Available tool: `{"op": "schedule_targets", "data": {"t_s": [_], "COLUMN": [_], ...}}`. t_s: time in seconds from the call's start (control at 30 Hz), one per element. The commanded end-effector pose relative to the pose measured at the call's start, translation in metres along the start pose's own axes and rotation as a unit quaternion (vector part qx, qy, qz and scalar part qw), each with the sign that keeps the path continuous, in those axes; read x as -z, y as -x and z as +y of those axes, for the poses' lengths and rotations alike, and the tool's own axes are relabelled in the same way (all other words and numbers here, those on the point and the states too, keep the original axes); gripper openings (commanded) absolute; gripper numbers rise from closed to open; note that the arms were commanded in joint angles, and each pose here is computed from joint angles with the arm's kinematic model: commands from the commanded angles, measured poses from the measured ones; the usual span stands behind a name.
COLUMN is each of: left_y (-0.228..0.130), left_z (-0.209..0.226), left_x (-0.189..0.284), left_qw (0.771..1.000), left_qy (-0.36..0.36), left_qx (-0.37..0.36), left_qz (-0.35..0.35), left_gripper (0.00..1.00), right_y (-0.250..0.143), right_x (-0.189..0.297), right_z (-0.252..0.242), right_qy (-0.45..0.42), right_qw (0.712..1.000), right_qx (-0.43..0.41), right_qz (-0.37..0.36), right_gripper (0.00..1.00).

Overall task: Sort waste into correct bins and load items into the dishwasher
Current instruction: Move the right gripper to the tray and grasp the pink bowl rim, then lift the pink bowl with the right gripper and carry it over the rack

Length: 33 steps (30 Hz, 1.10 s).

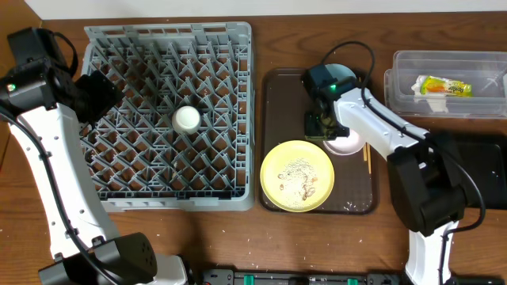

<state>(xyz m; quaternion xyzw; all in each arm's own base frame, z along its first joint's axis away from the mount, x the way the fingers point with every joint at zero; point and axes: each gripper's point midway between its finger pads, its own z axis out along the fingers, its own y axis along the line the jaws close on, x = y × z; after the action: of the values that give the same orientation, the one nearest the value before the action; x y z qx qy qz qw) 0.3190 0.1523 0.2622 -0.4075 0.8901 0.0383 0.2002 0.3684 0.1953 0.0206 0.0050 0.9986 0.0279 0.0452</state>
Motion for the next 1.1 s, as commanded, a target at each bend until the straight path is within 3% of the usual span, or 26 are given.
{"op": "schedule_targets", "data": {"t_s": [0.0,0.17,0.33,0.5,0.6,0.9,0.97,1.07], "left_y": [0.003,0.003,0.003,0.003,0.003,0.003,0.003,0.003], "left_z": [0.002,0.002,0.002,0.002,0.002,0.002,0.002,0.002], "left_x": [0.001,0.001,0.001,0.001,0.001,0.001,0.001,0.001], "left_qw": [1.000,1.000,1.000,1.000,1.000,1.000,1.000,1.000], "left_qy": [0.003,0.003,0.003,0.003,0.003,0.003,0.003,0.003], "left_qx": [0.006,0.006,0.006,0.006,0.006,0.006,0.006,0.006], "left_qz": [-0.004,-0.004,-0.004,-0.004,-0.004,-0.004,-0.004,-0.004], "left_gripper": [0.98,0.98,0.98,0.98,0.98,0.98,0.98,0.98], "right_y": [0.005,0.016,0.051,0.094,0.114,0.109,0.109,0.107], "right_x": [0.018,0.069,0.134,0.192,0.220,0.242,0.234,0.210], "right_z": [0.012,0.035,0.102,0.174,0.229,0.326,0.334,0.347], "right_qy": [0.027,0.069,0.240,0.395,0.474,0.661,0.680,0.682], "right_qw": [1.000,0.998,0.968,0.899,0.841,0.681,0.665,0.671], "right_qx": [-0.003,0.000,0.043,0.091,0.100,0.101,0.083,0.079], "right_qz": [0.004,0.006,-0.052,-0.167,-0.239,-0.300,-0.297,-0.281], "right_gripper": [0.01,0.01,0.01,0.01,0.01,0.01,0.01,0.01]}}
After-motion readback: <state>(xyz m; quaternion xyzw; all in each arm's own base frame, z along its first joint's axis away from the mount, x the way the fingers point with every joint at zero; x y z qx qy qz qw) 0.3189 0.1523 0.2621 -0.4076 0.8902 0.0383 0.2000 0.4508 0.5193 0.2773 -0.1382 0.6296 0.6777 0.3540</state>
